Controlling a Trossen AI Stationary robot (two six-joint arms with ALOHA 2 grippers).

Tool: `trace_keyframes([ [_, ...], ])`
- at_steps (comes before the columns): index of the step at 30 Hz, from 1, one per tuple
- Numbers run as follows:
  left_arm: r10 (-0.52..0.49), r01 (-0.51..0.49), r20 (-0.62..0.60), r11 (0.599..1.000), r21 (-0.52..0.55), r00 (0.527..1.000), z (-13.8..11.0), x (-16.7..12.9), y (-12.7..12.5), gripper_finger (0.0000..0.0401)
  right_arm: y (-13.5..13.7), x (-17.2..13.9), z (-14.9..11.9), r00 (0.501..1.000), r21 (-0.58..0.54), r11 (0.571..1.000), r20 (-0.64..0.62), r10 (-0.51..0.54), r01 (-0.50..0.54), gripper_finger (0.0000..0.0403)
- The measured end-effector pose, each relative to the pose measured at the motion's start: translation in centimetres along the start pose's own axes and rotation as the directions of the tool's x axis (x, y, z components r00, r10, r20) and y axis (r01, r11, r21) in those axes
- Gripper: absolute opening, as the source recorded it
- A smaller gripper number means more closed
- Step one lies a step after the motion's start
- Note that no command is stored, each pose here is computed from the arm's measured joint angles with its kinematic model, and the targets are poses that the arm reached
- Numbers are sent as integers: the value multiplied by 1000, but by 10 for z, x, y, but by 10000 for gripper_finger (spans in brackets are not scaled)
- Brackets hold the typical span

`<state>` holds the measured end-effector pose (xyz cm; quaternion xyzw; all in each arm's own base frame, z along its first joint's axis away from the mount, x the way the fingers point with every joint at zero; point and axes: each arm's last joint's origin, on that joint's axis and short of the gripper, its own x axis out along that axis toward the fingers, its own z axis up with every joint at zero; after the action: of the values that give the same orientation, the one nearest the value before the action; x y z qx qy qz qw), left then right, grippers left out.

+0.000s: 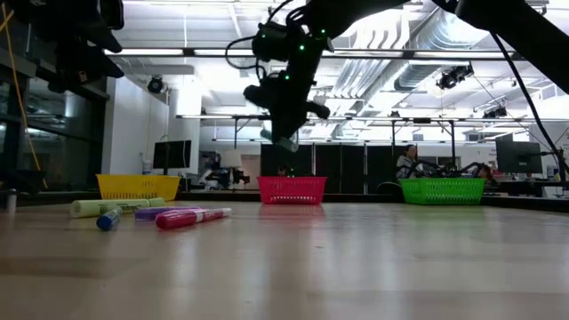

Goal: Pick & Place Markers
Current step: Put the blue highlighter into the green bin

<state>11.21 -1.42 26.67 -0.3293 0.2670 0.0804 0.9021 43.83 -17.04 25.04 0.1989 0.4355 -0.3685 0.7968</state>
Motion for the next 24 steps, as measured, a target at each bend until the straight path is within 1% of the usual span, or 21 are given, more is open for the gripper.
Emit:
trace_keyframes([
  [2, 1, -1, 2, 1000, -4, 1000, 0, 0, 0, 170, 7, 5, -6, 1000, -9, 1000, 7, 21, -21, 56],
  [5, 6, -6, 7, 1000, -11, 1000, 0, 0, 0, 170, 13, 4, -13, 997, 1, 998, 49, 59, -59, 56],
  [9, 15, -15, 15, 1000, -19, 1000, 0, 0, 0, 170, 18, -14, -23, 973, 11, 989, 185, 141, -146, 56],
  [13, 22, -22, 21, 1000, -19, 1000, 1, 0, 1, 170, 12, -38, -49, 935, 74, 984, 329, 131, -164, 56],
  [15, 29, -28, 28, 999, -19, 999, 1, 0, 1, 170, 5, -48, -66, 918, 144, 974, 382, 109, -176, 56],
  [18, 37, -37, 37, 999, -19, 999, 1, 0, 1, 170, -9, -64, -90, 892, 296, 936, 451, 41, -193, 56],
  [21, 41, -41, 41, 999, -20, 998, 1, 0, 1, 170, -27, -70, -113, 881, 450, 876, 470, -64, -176, 56],
  [22, 46, -45, 45, 999, -20, 998, 1, 0, 1, 170, -32, -70, -120, 878, 500, 849, 469, -99, -171, 56],
  [24, 53, -51, 52, 998, -23, 997, 2, 0, 1, 170, -44, -69, -134, 869, 615, 768, 466, -169, -181, 56],
])
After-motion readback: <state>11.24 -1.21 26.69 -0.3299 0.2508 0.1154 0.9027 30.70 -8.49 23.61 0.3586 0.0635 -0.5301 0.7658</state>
